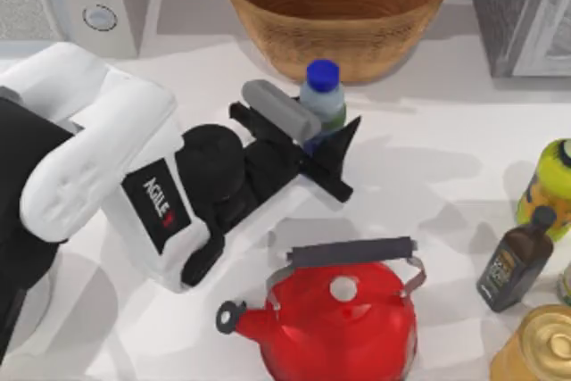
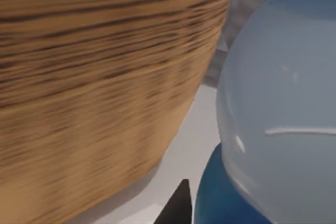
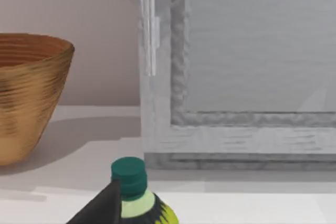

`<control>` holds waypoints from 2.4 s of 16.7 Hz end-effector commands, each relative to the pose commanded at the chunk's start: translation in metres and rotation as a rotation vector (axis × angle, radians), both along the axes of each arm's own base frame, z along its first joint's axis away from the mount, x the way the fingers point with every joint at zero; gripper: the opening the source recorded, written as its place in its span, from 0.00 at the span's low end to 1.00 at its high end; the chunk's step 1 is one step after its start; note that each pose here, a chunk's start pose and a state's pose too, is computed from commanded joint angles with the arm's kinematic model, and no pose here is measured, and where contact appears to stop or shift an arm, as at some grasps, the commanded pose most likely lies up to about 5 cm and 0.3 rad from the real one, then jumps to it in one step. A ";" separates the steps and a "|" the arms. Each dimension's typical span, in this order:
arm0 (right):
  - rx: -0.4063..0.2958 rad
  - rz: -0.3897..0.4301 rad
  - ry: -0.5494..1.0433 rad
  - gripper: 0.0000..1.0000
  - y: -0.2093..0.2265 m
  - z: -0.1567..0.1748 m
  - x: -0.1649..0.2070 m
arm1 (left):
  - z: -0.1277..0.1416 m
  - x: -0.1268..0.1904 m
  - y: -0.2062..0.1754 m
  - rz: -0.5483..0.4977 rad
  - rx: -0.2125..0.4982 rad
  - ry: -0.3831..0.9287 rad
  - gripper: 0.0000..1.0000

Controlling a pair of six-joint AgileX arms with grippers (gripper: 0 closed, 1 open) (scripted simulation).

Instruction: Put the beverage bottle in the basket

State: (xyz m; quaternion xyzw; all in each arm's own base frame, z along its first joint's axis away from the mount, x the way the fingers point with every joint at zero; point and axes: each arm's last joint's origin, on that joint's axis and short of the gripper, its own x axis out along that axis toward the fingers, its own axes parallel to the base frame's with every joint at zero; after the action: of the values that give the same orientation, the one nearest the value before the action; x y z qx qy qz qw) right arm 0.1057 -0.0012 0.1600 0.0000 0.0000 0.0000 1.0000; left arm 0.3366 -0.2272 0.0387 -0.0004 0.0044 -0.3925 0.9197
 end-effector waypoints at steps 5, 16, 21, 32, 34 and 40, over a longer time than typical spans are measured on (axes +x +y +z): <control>0.000 0.000 0.000 1.00 0.000 0.000 0.000 | 0.000 0.000 0.000 0.000 0.000 0.000 0.00; 0.000 0.000 0.000 1.00 0.000 0.000 0.000 | 0.029 -0.036 0.018 -0.057 0.004 0.047 0.00; 0.000 0.000 0.000 1.00 0.000 0.000 0.000 | 0.058 -0.074 0.052 -0.069 0.023 0.104 0.00; 0.000 0.000 0.000 1.00 0.000 0.000 0.000 | 0.101 -0.098 0.103 0.002 0.000 -0.002 0.00; 0.000 0.000 0.000 1.00 0.000 0.000 0.000 | 0.101 -0.097 0.101 -0.001 0.001 -0.004 0.00; 0.000 0.000 0.000 1.00 0.000 0.000 0.000 | 0.113 -0.052 0.075 -0.035 0.007 0.005 0.00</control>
State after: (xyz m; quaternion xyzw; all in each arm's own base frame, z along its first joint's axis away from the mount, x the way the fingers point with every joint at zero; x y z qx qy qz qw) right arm 0.1057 -0.0012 0.1600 0.0000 0.0000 0.0000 1.0000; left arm 0.2849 -0.1526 0.1517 0.0020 0.0083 -0.4087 0.9126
